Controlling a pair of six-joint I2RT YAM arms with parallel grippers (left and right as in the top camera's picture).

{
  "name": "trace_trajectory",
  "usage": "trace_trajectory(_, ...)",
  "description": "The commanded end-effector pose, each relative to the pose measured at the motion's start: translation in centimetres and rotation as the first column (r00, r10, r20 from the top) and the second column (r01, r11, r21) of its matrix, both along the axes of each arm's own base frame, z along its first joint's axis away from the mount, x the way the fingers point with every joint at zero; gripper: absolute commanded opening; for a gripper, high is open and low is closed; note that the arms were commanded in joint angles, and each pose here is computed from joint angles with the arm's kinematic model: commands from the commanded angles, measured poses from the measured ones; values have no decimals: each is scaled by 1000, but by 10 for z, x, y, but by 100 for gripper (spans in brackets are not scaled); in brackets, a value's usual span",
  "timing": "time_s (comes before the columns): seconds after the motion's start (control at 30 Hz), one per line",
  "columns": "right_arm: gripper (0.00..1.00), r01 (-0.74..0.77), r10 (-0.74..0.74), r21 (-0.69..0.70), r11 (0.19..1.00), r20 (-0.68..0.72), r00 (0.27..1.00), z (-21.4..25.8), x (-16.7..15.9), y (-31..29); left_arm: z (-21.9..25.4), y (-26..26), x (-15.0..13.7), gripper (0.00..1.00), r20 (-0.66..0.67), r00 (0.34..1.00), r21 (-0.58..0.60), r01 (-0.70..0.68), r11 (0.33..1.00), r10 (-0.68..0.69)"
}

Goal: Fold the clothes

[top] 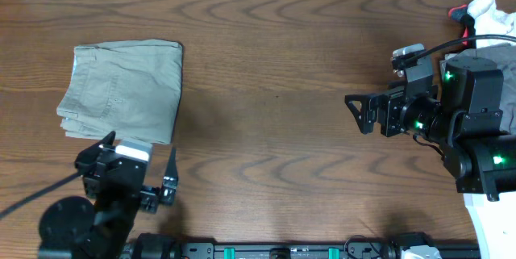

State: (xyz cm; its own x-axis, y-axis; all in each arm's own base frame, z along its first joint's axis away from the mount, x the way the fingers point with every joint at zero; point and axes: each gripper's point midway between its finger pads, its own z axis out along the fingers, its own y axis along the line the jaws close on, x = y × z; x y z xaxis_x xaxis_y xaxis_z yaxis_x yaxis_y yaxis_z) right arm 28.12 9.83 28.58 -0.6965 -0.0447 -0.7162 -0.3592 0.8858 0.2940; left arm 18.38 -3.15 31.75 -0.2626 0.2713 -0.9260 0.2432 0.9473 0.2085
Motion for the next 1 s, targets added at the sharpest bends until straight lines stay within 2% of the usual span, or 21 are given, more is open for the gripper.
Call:
trace_trajectory(0.0, 99, 4, -4, -5, 1000, 9, 1000, 3, 1, -2, -26, -8, 4, 98, 31, 998, 7, 49, 999, -49)
trace_trajectory(0.4, 99, 4, -4, -4, 1000, 8, 1000, 3, 1, -2, -110, -28, 22, 98, 83, 985, -21, 154, 988, -152)
trace_trajectory(0.7, 99, 4, -4, -4, 1000, 8, 1000, 3, 1, -2, -142, -36, 35, 98, 160, 971, -48, 189, 981, -179)
trace_trajectory(0.97, 99, 3, -3, -5, 1000, 9, 1000, 3, 1, -2, -169, -37, 41, 98, 125, 976, -70, 189, 980, -179)
